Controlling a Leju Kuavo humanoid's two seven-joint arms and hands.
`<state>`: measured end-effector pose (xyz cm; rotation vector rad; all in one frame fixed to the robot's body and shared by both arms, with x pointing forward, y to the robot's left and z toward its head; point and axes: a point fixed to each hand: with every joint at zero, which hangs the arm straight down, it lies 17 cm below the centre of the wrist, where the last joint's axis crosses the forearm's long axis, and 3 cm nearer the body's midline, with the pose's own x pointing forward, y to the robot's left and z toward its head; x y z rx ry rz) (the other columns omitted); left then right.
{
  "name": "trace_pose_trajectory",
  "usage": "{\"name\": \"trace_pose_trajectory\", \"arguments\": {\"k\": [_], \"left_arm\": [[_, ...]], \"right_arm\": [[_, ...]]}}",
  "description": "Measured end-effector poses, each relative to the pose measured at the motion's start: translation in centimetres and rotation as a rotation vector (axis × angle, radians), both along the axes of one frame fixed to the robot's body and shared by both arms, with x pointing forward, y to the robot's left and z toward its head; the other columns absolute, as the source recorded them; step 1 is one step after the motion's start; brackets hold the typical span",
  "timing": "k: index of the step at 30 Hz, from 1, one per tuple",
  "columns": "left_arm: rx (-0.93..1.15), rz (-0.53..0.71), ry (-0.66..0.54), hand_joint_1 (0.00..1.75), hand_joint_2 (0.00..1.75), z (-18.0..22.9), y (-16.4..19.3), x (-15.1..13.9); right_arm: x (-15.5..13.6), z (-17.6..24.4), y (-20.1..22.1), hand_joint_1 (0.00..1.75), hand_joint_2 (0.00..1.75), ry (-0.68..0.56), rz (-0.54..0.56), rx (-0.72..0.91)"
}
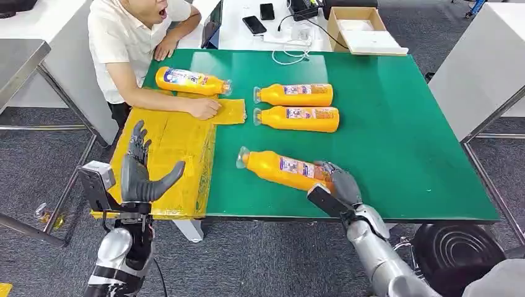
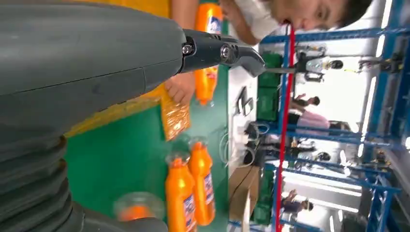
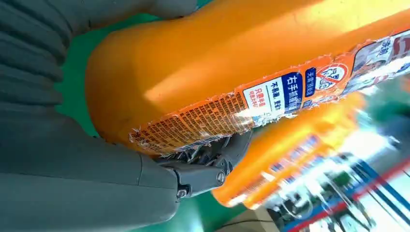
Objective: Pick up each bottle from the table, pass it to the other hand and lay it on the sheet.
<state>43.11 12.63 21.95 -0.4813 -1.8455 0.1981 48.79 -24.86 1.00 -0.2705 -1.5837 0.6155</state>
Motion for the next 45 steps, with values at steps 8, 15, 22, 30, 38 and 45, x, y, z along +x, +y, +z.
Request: {"name": "trace_pose_trajectory", "arguments": {"k": [8, 15, 22, 30, 38, 45], "left_arm": [[-0.087, -0.139, 0.111, 0.0, 1.75, -4.0, -2.2, -3.2], [-0.095, -0.103, 0.114, 0.0, 1.75, -5.1, -2.0, -4.4], [-0.18, -0.25, 0.086, 0.0, 1.75, -4.1, -4.5, -6.4], [-0.267, -0.347, 0.042, 0.0, 1.75, -1.6, -6.8, -7.0], [-0.317, -0.369, 0.039, 0.0, 1.75, -0.7, -7.1, -6.7], [-0.344, -0.318, -0.062, 1.4, 1.75, 1.8, -5.8, -6.9]], "right_arm": [[-1.4, 5.3, 2.5, 1.75, 1.75, -0.146, -0.007, 0.281], [-2.1, 8.6, 5.3, 1.75, 1.75, -0.245, -0.025, 0.292], [-3.9, 10.4, 13.6, 1.75, 1.75, -0.232, 0.146, 0.34], [-7.0, 11.6, 22.6, 1.75, 1.75, -0.211, 0.374, 0.385], [-8.2, 10.9, 25.7, 1.75, 1.75, -0.179, 0.449, 0.382], [-8.7, 9.8, 28.3, 1.75, 1.75, -0.144, 0.499, 0.312]]}}
